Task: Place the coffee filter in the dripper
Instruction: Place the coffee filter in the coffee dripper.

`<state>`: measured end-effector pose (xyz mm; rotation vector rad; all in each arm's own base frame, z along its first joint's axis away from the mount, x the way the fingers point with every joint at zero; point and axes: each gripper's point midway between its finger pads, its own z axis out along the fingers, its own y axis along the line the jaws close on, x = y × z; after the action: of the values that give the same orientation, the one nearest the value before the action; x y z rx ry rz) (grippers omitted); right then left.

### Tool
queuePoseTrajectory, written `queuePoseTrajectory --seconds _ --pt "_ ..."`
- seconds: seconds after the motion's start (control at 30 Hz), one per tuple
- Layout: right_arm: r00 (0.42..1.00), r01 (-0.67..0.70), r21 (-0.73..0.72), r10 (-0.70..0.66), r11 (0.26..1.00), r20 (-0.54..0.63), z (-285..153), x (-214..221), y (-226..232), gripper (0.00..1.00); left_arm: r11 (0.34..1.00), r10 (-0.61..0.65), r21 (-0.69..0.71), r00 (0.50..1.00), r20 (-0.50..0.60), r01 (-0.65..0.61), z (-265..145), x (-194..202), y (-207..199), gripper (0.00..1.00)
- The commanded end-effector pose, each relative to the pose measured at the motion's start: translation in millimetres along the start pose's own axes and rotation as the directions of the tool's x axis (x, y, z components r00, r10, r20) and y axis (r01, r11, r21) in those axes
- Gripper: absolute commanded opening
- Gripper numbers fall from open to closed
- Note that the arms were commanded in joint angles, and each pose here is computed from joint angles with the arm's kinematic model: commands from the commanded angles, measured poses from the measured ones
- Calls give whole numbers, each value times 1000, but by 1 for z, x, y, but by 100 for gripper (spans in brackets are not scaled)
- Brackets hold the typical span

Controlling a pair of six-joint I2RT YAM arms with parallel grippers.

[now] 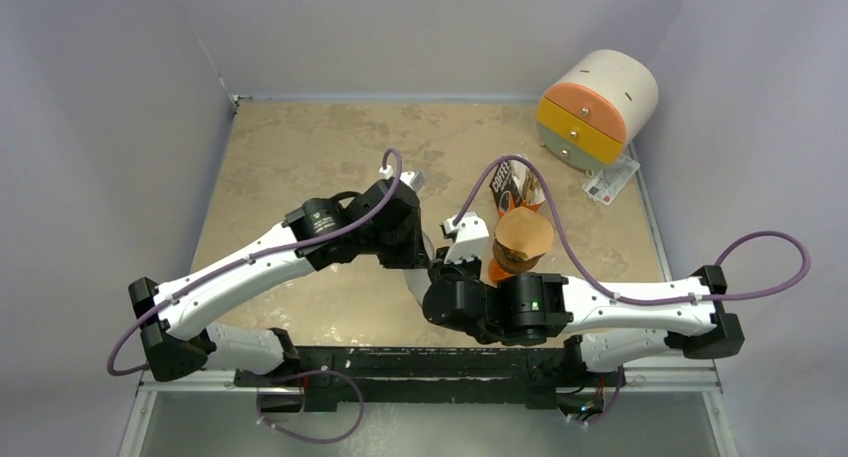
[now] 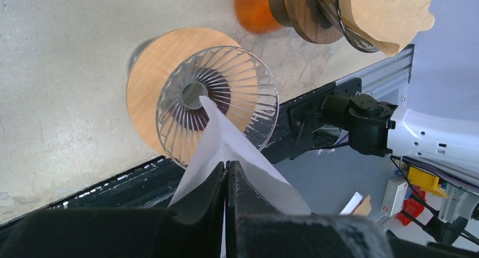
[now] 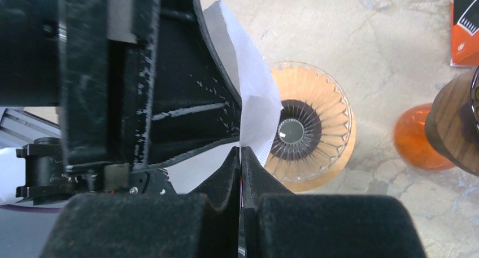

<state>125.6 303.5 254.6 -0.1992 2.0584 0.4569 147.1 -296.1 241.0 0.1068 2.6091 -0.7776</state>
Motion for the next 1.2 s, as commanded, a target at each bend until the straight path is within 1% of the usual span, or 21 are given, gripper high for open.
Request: queuePoseTrajectory --seconds 0.0,0.27,0.43,0.53,0.7,0.93,1.17 --pt "994 -111 -1 111 994 -8 -6 2 -8 0 1000 19 5 999 25 -19 -5 -8 -11 0" --pt "977 -211 4 210 978 18 -8 -1 -21 0 997 59 -49 998 -18 -60 10 -1 -10 0" --pt "965 -261 4 261 965 16 -7 -7 -25 0 994 74 -77 997 -21 -76 16 -2 -10 0" --pt "949 -315 1 315 949 -18 -3 -6 -27 0 993 84 -85 996 -16 -85 17 -6 -12 0" --pt "898 -433 -37 427 901 -108 9 -3 -26 0 991 102 -89 995 -8 -102 16 -11 -15 0" --pt "858 -498 -26 489 867 -154 14 0 -25 0 982 132 -136 991 -27 -134 21 -11 -9 0" --pt "834 -531 -2 523 847 -177 14 1 -24 0 971 149 -178 987 -57 -157 26 -9 -2 0"
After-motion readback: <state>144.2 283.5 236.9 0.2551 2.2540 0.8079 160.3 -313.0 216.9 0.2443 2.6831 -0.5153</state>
